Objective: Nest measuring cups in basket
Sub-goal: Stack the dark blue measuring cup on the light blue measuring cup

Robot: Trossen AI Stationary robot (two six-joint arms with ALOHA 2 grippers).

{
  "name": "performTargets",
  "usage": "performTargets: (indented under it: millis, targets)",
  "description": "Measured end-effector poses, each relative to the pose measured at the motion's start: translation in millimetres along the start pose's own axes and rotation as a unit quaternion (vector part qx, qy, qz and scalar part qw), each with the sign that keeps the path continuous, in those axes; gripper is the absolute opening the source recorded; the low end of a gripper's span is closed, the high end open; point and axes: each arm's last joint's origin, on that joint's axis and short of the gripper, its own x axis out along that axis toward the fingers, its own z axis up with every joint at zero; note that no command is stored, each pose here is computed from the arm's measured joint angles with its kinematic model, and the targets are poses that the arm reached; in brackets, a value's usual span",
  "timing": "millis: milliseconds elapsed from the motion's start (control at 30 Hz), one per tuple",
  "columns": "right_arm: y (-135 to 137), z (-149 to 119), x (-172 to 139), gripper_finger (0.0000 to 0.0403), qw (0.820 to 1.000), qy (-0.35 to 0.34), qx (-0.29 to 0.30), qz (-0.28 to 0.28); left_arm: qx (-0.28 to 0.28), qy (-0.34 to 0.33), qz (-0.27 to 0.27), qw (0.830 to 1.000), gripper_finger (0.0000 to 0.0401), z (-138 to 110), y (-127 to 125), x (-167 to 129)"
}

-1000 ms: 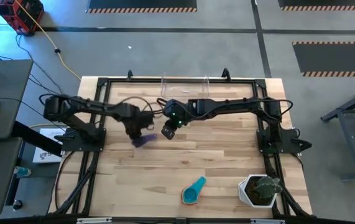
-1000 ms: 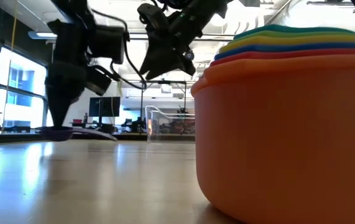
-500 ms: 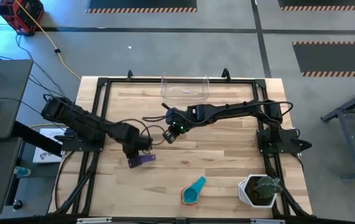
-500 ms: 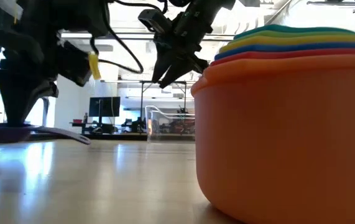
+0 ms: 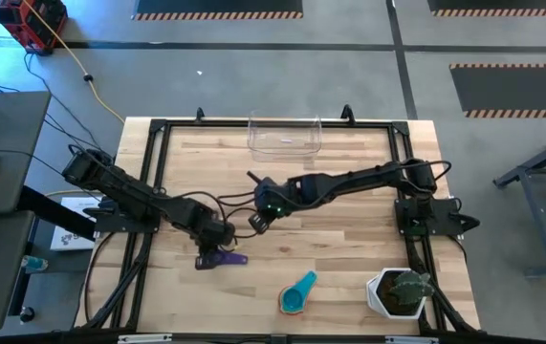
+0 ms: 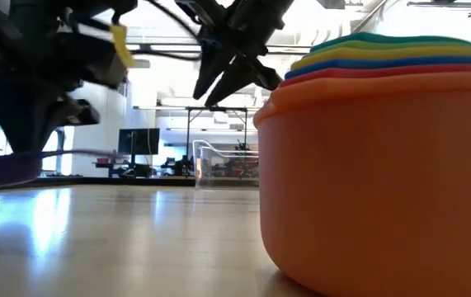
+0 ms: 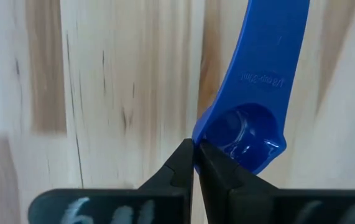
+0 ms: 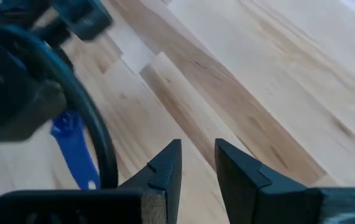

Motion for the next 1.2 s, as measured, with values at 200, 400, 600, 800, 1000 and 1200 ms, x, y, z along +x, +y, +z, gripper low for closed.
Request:
performTargets:
  millis: [200, 400, 600, 800, 1000, 1200]
  targets:
    - [4.6, -1.5, -0.4, 0.0087, 1.000, -0.007, -0.003, 0.011, -0.004, -0.034, 0.006, 0.999, 0.0012, 9.7, 6.4, 1.2]
    - [4.4, -1.5, -0.4, 0.0087, 1.000, -0.007, -0.004, 0.010, -0.034, -0.004, 0.016, 0.999, 0.0013, 11.9, 13.4, 15.8]
    - [4.1, -1.1, -0.3, 0.0087, 1.000, -0.007, -0.008, 0.010, -0.049, -0.005, 0.023, 0.998, 0.0014, 12.2, 13.6, 18.4]
    - [4.1, -1.1, -0.3, 0.0087, 1.000, -0.007, -0.008, 0.010, -0.050, -0.005, 0.023, 0.998, 0.0014, 12.3, 13.8, 18.3]
    - [4.1, -1.1, -0.3, 0.0087, 1.000, -0.007, -0.008, 0.010, -0.053, -0.003, -0.010, 0.999, 0.0029, 13.8, 11.4, 18.4]
    - [4.1, -1.1, -0.3, 0.0087, 1.000, -0.007, -0.008, 0.010, -0.066, -0.008, -0.012, 0.998, 0.0069, 14.8, 11.0, 18.4]
